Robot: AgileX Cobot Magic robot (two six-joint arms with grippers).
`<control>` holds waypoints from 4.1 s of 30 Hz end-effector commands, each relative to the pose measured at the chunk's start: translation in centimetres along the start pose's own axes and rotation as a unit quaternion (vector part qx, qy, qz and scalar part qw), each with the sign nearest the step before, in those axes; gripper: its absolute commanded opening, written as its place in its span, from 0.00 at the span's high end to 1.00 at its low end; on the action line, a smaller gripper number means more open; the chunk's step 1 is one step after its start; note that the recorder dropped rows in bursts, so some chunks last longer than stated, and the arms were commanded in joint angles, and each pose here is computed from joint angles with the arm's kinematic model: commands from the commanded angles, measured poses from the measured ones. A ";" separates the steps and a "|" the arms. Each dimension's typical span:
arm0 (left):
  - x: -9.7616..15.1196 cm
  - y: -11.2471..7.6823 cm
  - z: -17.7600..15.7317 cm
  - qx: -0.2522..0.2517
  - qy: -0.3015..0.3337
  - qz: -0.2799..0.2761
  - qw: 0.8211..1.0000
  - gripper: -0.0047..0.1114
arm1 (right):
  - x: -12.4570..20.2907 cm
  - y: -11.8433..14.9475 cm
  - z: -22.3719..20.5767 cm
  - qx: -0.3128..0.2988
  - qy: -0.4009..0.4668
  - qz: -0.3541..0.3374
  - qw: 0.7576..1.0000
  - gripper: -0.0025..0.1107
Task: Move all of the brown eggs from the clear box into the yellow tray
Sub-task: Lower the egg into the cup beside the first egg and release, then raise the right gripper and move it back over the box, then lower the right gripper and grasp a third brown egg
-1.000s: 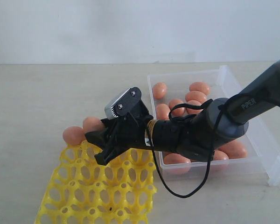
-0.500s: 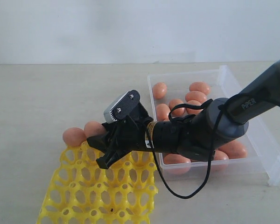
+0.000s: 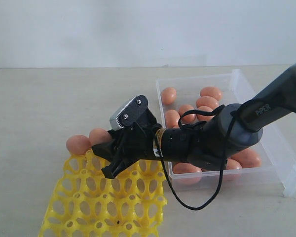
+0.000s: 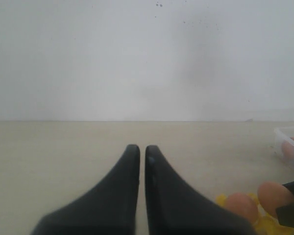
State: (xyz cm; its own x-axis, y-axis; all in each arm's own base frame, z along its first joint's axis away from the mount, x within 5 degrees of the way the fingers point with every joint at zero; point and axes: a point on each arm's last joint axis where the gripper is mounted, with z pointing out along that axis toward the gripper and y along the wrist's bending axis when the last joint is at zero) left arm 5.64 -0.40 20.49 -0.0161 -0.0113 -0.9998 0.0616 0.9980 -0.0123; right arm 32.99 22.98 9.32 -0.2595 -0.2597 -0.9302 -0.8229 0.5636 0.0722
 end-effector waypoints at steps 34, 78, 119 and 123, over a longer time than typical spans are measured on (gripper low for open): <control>0.1 0.0 0.0 -0.001 -0.001 0.001 1.000 0.92 | -1.7 0.0 -0.2 -0.006 -0.067 0.066 0.996 0.98; 0.1 0.0 0.0 -0.001 0.000 0.001 1.000 0.92 | -5.6 -8.4 -13.3 0.333 0.216 0.147 0.906 0.98; 0.1 0.0 0.0 -0.002 -0.002 0.001 1.000 0.92 | 0.0 -13.0 -8.6 0.305 0.299 0.092 0.900 0.48; 0.1 0.0 0.0 -0.002 -0.002 0.001 1.000 0.92 | -0.1 -13.0 -8.4 0.303 0.289 0.091 0.904 0.49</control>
State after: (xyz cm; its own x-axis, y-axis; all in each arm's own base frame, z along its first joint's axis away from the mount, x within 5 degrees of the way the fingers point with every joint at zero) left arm 5.64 -0.40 20.49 -0.0161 -0.0113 -0.9998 0.0616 0.9980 -0.0123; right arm 39.31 9.18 11.54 -0.7331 -0.3831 -0.5620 -0.3542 0.9204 -0.1653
